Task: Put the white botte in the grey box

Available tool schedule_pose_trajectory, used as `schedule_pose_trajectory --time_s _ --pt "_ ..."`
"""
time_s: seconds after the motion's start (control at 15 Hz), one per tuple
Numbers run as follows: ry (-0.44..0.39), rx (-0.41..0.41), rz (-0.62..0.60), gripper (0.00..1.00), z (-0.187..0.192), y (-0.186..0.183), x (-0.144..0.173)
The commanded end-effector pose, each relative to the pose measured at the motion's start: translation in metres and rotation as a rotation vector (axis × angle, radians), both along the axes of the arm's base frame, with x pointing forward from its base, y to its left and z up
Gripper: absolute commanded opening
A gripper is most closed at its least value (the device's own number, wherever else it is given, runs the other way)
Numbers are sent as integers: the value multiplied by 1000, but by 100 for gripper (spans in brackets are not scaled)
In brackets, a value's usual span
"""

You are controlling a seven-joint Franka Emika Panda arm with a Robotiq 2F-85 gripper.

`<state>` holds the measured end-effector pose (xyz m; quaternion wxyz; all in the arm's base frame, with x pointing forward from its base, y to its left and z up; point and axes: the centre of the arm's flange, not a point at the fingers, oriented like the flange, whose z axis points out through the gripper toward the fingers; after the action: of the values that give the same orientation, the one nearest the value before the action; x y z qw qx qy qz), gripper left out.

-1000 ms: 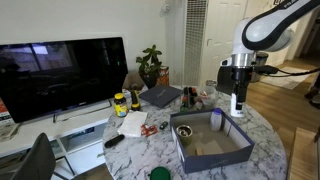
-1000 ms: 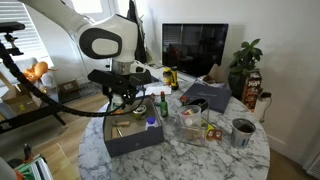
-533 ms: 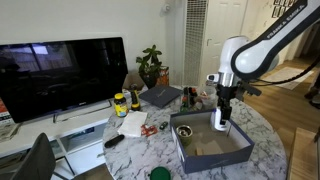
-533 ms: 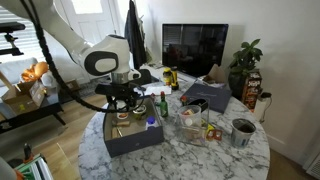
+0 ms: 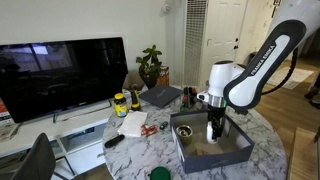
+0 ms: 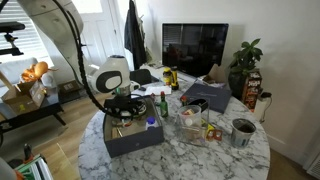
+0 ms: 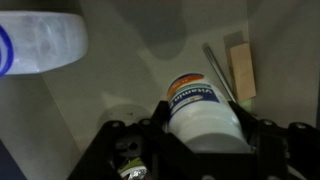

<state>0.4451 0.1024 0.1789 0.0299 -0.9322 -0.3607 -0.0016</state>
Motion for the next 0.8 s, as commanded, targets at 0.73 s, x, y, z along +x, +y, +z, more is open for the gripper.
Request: schedule_pose_trajectory --time_s 0.73 --pt "-184 -51 46 36 -16 3 27"
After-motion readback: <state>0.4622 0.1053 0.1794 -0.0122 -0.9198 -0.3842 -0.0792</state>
